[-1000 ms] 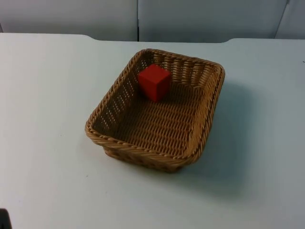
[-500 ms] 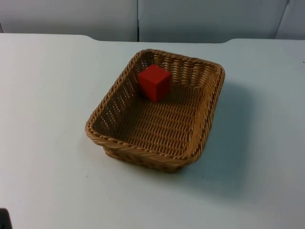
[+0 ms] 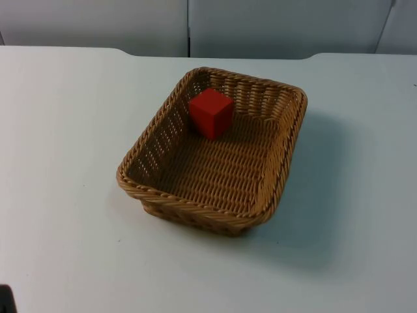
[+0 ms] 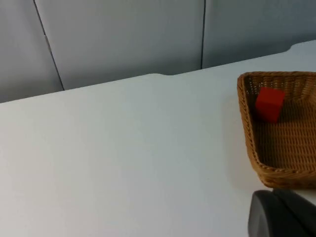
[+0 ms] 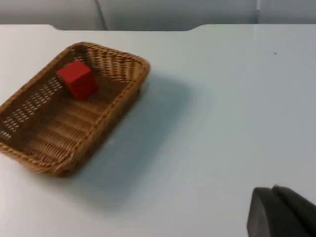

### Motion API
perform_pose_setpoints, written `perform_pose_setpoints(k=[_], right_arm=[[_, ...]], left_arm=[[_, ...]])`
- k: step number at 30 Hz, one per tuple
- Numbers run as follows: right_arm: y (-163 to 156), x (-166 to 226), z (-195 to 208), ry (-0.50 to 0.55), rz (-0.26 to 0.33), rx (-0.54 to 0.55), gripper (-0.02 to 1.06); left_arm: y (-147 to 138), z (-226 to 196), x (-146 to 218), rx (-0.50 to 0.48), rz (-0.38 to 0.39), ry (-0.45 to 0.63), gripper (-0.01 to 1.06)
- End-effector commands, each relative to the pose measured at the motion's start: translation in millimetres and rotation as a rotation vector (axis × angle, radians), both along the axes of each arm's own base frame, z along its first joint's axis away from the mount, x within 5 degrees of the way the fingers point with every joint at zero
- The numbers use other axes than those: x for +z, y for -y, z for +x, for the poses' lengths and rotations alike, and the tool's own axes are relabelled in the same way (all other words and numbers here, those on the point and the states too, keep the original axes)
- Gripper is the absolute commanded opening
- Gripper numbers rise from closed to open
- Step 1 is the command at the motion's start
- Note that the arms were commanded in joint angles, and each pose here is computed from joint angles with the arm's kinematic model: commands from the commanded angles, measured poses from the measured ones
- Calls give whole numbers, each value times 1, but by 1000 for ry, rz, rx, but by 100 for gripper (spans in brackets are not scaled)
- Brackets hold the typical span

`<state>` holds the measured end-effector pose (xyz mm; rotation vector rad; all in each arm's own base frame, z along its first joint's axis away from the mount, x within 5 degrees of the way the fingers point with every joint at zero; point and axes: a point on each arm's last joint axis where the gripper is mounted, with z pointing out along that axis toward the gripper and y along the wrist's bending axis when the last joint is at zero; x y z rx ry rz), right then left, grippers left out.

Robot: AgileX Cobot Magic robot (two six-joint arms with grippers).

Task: Pick up the basket with the left hand and place the cube into the basket with the right hand.

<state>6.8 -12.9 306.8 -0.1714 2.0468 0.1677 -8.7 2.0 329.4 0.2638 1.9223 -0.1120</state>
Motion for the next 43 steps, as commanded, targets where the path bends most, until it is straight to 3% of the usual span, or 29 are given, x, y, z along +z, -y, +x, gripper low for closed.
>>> perform_pose_setpoints(k=[1, 10, 19, 27, 31, 36, 43], right_arm=[[-3, -4, -5, 32, 1, 71, 0], [-10, -28, -13, 4, -20, 196, 0], [-11, -29, -13, 3, -24, 204, 0], [-11, -29, -13, 3, -24, 204, 0], [-11, -29, -13, 2, -25, 133, 0], [-13, -29, -13, -1, -25, -138, 0], [-14, -29, -13, -3, -25, -262, 0]], left_arm=[[1, -5, -7, -15, -29, 1, 0], [0, -7, -32, -15, -5, -43, 0], [-1, -8, -35, -16, 29, -71, 0], [3, 1, -49, -32, 11, -108, 0], [3, 1, -49, -32, 11, -108, 0], [3, 1, -49, -32, 11, -108, 0], [3, 1, -49, -32, 11, -108, 0]])
